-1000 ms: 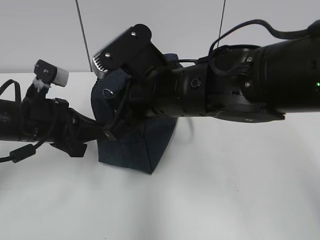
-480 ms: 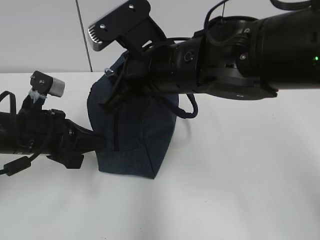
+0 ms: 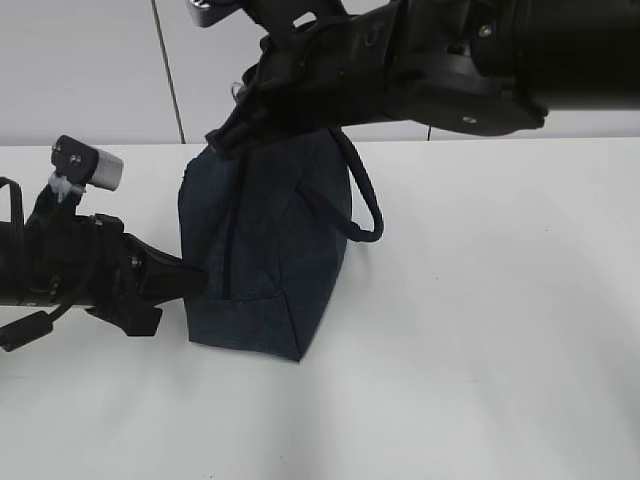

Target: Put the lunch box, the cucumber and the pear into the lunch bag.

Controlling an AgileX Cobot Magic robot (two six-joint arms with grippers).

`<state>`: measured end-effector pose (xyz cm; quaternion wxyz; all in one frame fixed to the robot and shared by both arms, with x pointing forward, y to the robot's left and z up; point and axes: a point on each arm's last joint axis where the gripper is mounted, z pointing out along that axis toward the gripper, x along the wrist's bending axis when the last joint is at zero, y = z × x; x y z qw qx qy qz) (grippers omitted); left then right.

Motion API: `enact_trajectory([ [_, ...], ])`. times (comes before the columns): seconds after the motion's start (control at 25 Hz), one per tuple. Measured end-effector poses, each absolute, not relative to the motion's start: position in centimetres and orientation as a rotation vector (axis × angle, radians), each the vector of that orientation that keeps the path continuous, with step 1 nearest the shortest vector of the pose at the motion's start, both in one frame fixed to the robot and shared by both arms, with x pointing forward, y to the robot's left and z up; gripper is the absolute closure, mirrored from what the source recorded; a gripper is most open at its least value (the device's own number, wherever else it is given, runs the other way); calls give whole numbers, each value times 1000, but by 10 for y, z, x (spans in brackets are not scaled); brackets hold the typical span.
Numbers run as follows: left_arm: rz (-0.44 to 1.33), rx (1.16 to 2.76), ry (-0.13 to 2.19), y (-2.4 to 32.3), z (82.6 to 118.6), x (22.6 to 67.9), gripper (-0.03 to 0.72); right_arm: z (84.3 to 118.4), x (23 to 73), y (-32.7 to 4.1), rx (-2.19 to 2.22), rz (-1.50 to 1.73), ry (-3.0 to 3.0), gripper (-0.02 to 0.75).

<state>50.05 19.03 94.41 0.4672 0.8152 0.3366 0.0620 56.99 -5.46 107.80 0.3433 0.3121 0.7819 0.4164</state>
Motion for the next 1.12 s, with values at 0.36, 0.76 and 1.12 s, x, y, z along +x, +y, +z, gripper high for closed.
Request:
enact_trajectory([
  [0.36, 129, 2007, 837, 191, 940, 493, 683, 1076, 595, -81, 903, 1096, 1970, 738],
  [0.76, 150, 2017, 826, 193, 943, 488, 683, 1057, 632, -108, 1064, 1203, 1890, 738],
  [1.12, 135, 2016, 849, 194, 940, 484, 683, 1045, 665, -99, 1088, 1211, 1862, 738],
])
